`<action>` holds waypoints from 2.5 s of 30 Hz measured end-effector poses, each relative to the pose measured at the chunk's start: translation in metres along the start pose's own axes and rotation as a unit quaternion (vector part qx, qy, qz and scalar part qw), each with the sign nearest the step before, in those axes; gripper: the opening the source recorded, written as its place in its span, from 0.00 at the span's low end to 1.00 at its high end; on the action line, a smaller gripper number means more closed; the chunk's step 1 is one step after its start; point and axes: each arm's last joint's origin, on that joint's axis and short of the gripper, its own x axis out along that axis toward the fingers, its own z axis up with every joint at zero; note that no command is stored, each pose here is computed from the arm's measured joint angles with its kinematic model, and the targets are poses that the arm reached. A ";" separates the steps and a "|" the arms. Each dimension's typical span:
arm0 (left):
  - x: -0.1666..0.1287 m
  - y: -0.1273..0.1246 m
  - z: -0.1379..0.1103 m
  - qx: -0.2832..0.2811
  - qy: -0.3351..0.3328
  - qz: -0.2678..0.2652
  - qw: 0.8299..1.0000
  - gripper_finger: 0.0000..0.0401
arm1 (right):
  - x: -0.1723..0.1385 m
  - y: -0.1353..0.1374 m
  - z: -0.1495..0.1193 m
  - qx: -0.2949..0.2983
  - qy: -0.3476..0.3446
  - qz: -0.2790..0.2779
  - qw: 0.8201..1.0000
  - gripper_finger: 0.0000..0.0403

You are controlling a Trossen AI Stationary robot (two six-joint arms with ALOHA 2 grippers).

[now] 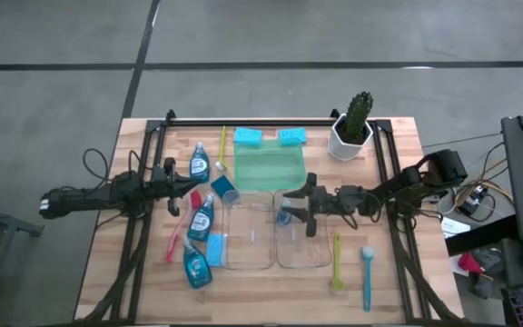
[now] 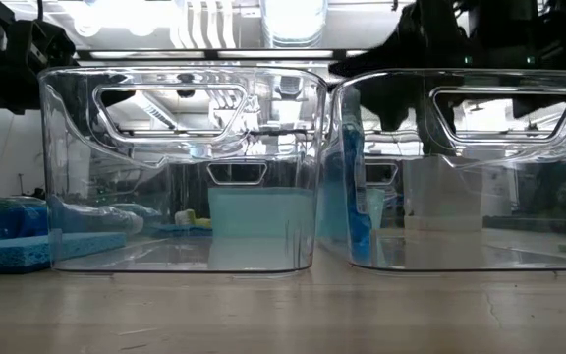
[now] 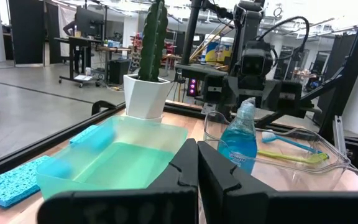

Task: Pick & Place Kitchen Sink Supplies
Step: Put the blue toilet brush into the left transparent bin

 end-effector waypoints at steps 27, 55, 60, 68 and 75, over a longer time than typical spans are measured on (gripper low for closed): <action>0.000 0.000 0.000 0.000 0.000 0.000 1.000 0.00 | -0.060 0.006 0.126 0.218 -0.193 0.061 0.955 0.44; 0.000 0.000 0.000 0.000 0.000 0.000 1.000 0.00 | -0.066 0.094 0.199 0.453 0.400 -0.028 0.796 0.41; 0.000 0.000 0.000 0.000 0.000 0.000 1.000 0.00 | -0.074 0.107 0.196 0.467 0.462 -0.110 0.746 0.41; 0.000 0.000 0.000 0.000 0.000 0.000 1.000 0.00 | -0.077 0.130 0.160 0.491 0.513 -0.254 0.657 0.41; 0.000 0.000 0.000 0.000 0.000 0.000 1.000 0.00 | -0.077 0.151 0.117 0.460 0.549 -0.370 0.592 0.41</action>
